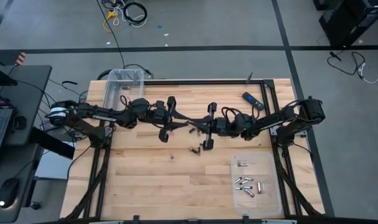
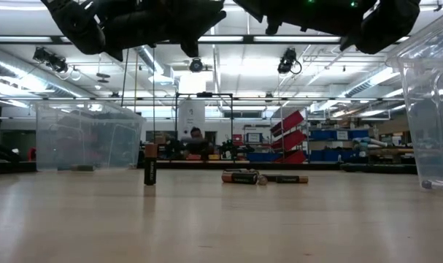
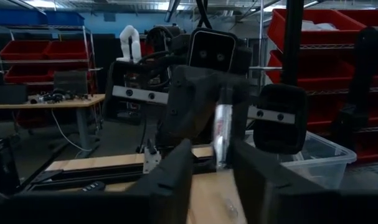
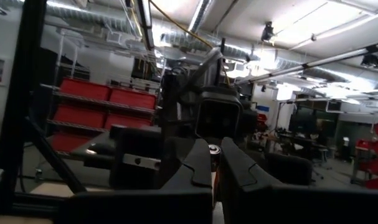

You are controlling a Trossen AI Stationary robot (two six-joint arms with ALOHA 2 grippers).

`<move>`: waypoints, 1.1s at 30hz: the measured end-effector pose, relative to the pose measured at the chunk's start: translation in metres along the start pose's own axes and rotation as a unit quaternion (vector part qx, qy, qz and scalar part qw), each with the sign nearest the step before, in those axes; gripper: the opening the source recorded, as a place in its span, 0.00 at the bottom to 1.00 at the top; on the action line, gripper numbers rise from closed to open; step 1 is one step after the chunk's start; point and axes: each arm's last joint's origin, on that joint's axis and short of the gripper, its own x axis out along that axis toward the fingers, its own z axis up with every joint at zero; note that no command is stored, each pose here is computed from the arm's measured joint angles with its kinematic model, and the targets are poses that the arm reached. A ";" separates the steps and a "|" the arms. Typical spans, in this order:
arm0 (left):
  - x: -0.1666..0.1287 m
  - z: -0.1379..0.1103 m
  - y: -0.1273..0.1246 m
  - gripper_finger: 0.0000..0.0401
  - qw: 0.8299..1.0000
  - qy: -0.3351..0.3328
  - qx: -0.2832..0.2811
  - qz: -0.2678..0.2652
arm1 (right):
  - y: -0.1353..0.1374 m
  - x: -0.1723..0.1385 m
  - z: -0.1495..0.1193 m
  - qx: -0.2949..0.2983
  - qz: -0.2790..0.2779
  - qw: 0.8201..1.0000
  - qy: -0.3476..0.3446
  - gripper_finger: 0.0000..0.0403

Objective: Sort batteries
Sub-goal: Put the black and silver battery into the bottom transparent bin

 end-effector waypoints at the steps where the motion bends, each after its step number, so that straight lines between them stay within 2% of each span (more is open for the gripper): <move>1: 0.000 0.000 0.000 0.22 1.000 0.000 -0.002 0.000 | 0.000 0.000 -0.001 -0.001 -0.005 1.000 0.007 0.00; 4: 0.000 -0.001 0.000 0.06 1.000 0.004 -0.014 0.000 | 0.000 0.000 -0.004 -0.003 -0.011 1.000 0.025 0.01; 5: 0.000 -0.001 0.000 0.04 1.000 0.007 -0.017 0.000 | 0.000 0.000 -0.005 -0.004 -0.012 0.999 0.030 0.03; 8: 0.000 -0.005 0.000 0.04 0.999 0.025 -0.022 0.001 | 0.003 -0.001 -0.006 0.002 -0.017 0.999 0.040 0.09; 13: -0.001 -0.014 0.000 0.03 0.997 0.067 -0.026 0.006 | 0.010 -0.003 -0.003 0.000 -0.059 0.997 0.053 0.22; 18: -0.002 -0.018 0.000 0.02 0.996 0.089 -0.024 -0.001 | 0.016 -0.005 -0.003 -0.004 -0.078 0.995 0.069 0.30; 22: -0.005 -0.031 -0.002 0.02 0.988 0.156 0.006 -0.017 | 0.021 -0.010 -0.003 0.017 -0.058 0.988 0.141 0.33; 26: -0.009 -0.043 -0.002 0.02 0.972 0.226 0.065 0.017 | 0.019 -0.013 0.003 0.068 -0.049 0.975 0.205 0.35; 29: -0.007 -0.043 -0.007 0.02 0.966 0.229 0.114 0.024 | 0.021 -0.015 0.001 0.080 -0.030 0.965 0.249 0.36; 33: -0.004 -0.041 -0.014 0.02 0.962 0.222 0.152 0.043 | 0.023 -0.018 -0.006 0.092 -0.031 0.946 0.308 0.37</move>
